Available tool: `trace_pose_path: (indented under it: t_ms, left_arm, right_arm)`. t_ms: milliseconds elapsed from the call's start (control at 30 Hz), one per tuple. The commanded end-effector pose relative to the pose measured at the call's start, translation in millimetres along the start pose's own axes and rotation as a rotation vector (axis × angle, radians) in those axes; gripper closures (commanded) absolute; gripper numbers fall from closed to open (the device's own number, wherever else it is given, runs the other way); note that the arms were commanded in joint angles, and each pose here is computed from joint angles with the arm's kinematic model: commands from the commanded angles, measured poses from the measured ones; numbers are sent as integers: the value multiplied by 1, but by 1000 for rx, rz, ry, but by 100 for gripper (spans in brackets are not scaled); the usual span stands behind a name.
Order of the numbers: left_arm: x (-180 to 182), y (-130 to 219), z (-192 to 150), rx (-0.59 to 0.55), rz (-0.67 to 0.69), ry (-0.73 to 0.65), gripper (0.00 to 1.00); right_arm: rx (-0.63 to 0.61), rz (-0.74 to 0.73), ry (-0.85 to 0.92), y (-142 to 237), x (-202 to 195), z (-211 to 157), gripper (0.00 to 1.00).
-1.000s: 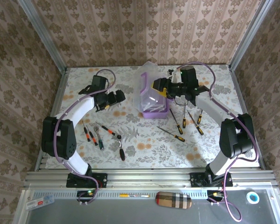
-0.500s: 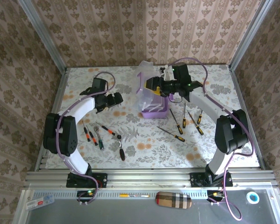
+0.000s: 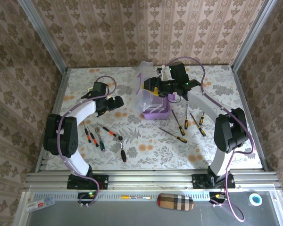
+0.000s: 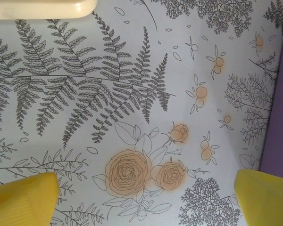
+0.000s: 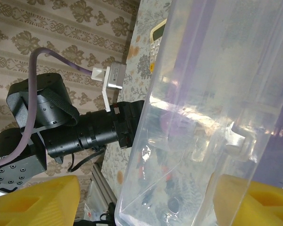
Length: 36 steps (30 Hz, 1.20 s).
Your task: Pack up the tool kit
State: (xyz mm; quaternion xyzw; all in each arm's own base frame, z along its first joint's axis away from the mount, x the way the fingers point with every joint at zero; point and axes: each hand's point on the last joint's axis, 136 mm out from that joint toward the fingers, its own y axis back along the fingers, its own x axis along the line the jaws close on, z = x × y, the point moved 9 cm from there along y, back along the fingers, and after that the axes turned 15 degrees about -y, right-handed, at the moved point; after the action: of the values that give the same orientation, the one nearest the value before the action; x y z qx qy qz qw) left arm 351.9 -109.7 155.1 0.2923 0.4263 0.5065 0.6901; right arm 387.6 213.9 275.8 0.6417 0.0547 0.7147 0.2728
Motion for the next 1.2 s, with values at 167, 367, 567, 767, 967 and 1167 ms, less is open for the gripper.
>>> trace_pose_path:
  t_ms: [167, 367, 567, 767, 967, 1167]
  left_arm:
    - [-20, 53, -2, -84, 23, -120, 0]
    - [-46, 89, -7, -134, 34, -229, 0]
    - [-86, 118, -22, -182, 6, -377, 0]
    - [-121, 130, -38, -223, -13, -518, 0]
    - [-155, 132, -44, -259, -5, -615, 0]
    - [-191, 121, -43, -304, 66, -669, 0]
  right_arm:
    - [-9, 48, 56, 6, 27, 0, 25]
    - [-17, 42, 63, 8, 29, 1, 25]
    - [-42, 19, 44, 10, 23, 6, 25]
    - [-67, 26, 16, 14, 19, 11, 25]
    - [-68, 48, 9, 17, 22, 14, 24]
    - [-81, 51, -7, 20, 21, 18, 24]
